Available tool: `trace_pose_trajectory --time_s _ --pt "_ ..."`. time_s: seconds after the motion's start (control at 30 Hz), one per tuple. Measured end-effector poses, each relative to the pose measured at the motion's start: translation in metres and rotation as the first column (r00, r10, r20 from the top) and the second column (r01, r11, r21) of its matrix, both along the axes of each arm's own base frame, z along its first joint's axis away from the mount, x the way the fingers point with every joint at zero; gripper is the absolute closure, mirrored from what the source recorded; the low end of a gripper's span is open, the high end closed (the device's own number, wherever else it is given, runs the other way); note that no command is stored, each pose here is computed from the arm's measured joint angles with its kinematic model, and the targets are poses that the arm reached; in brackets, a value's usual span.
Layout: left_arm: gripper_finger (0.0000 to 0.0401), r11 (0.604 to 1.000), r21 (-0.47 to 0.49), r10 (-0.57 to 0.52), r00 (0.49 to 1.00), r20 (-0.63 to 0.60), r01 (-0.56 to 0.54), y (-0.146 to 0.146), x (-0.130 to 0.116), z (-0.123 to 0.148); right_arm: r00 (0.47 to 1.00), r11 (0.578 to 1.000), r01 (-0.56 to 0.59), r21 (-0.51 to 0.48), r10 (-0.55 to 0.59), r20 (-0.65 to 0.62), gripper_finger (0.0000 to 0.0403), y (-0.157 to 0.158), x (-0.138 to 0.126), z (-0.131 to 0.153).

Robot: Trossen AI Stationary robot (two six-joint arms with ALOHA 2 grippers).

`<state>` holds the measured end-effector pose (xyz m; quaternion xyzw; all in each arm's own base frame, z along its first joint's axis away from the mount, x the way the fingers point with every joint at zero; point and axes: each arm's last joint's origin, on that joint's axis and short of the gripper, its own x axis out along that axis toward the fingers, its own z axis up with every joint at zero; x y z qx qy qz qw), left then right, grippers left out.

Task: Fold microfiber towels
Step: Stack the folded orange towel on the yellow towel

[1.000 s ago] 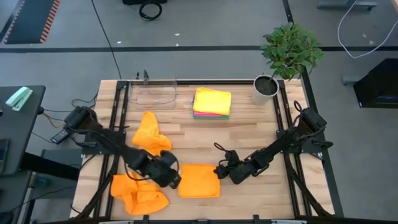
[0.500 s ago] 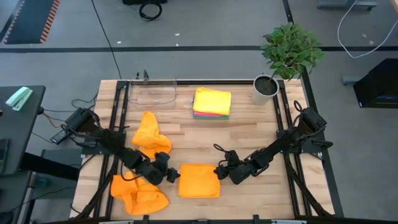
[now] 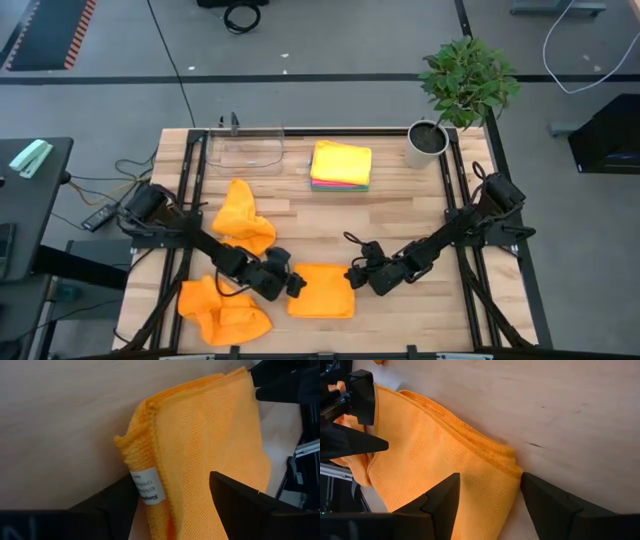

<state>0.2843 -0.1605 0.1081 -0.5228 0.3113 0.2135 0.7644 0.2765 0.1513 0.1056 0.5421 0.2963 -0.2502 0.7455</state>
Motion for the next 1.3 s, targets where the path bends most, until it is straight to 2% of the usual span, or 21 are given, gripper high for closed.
trace_pose_trajectory --time_s 0.1,0.23,0.37,0.47,0.53,0.57,0.67,0.87,1.1,1.2,1.3 --pt "0.0166 1.0 0.025 -0.016 1.0 -0.016 0.017 0.0 0.002 -0.002 1.0 1.0 0.001 -0.001 -0.002 -0.003 0.0199 -0.002 0.001 0.0" --pt "0.0206 0.999 0.03 -0.019 0.999 -0.026 0.019 0.001 0.002 -0.005 1.0 1.0 0.0 -0.002 0.0 -0.009 0.0249 -0.003 0.001 -0.001" --pt "0.027 0.998 0.055 -0.039 0.999 -0.032 0.04 0.001 0.002 -0.006 1.0 1.0 -0.004 -0.022 0.004 -0.013 0.032 -0.003 0.0 -0.002" --pt "0.0333 0.995 0.089 -0.048 0.998 -0.03 0.05 0.002 0.002 -0.007 1.0 0.999 -0.001 -0.054 0.001 0.0 0.0376 -0.004 0.001 -0.002" --pt "0.0377 0.993 0.11 -0.04 0.999 -0.016 0.041 0.003 0.003 -0.007 1.0 0.997 0.006 -0.076 -0.005 0.009 0.0393 -0.005 0.001 -0.002" --pt "0.0385 0.992 0.122 -0.041 0.999 -0.013 0.043 0.004 0.004 -0.007 1.0 0.996 0.009 -0.086 -0.008 0.012 0.0393 -0.005 0.001 -0.002" --pt "0.0382 0.985 0.162 -0.055 0.998 -0.011 0.056 0.012 0.008 -0.005 1.0 0.995 0.01 -0.097 -0.009 0.014 0.0393 -0.008 0.003 -0.001" --pt "0.039 0.938 0.334 -0.099 0.995 -0.001 0.094 0.042 0.019 0.015 0.999 0.99 0.012 -0.141 -0.006 0.039 0.0397 -0.023 0.009 0.015" --pt "0.0391 0.858 0.489 -0.18 0.984 0.0 0.157 0.09 0.03 0.046 0.996 0.962 0.086 -0.26 -0.087 0.006 0.0398 -0.065 0.002 0.052" --pt "0.0391 0.834 0.535 -0.164 0.986 0.008 0.134 0.113 0.032 0.058 0.993 0.944 0.114 -0.31 -0.119 0.001 0.0399 -0.089 -0.005 0.072" --pt "0.0389 0.83 0.552 -0.13 0.991 0.044 0.084 0.138 0.033 0.071 0.989 0.924 0.141 -0.356 -0.145 0.015 0.0399 -0.114 -0.012 0.093"
